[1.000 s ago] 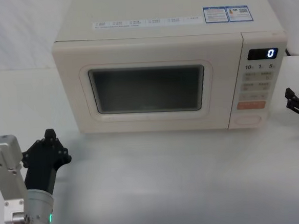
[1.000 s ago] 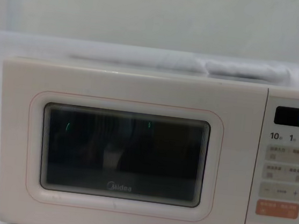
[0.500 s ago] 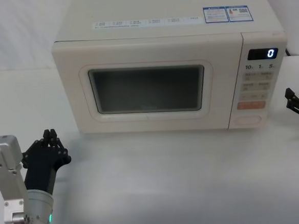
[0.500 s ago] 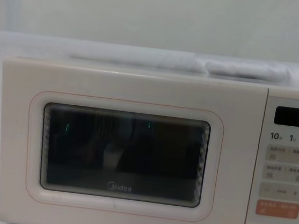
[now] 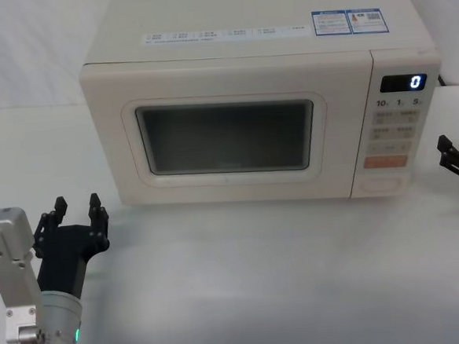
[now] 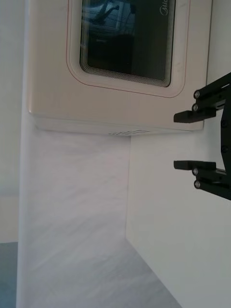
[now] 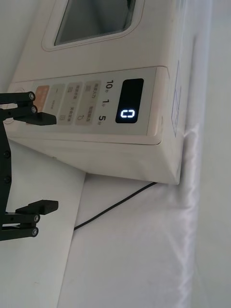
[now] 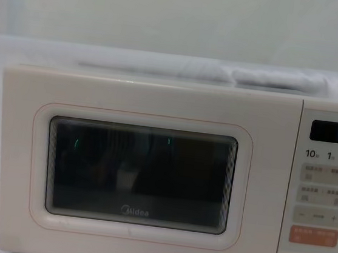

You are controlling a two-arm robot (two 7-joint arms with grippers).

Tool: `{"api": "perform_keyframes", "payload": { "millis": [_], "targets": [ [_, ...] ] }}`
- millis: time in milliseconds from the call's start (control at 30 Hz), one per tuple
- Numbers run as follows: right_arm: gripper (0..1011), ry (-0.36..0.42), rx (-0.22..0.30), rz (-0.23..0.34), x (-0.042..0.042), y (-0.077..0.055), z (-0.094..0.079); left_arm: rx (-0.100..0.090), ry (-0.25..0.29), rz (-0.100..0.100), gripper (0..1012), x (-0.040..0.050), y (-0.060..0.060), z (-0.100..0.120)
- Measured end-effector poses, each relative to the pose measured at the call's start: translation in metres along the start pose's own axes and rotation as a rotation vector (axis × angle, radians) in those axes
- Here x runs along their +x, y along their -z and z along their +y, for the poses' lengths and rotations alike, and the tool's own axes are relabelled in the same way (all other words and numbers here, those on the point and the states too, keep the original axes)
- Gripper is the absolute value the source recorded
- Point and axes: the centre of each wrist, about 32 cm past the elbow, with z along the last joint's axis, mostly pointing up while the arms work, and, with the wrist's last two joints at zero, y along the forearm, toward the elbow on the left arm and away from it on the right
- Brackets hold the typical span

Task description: Press the button to open the microwave door with one hand; close the microwave door with the other hand.

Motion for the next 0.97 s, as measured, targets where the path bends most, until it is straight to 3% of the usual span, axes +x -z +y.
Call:
{"api": "perform_keyframes", "payload": {
  "millis": [300,567,967],
  "targets": [
    [1002,0.000,0.000,0.000,0.0000,0.0000,0.0000,-0.001,0.001,0.001,794,0.0001,-0.0003,0.0000],
    [1002,0.000,0.000,0.000,0.0000,0.0000,0.0000,-0.002,0.001,0.001,1001,0.0001,-0.0003,0.0000],
    [1002,0.000,0.000,0.000,0.0000,0.0000,0.0000,-0.001,0.001,0.001,1001,0.0001,-0.0003,0.0000]
  ]
}}
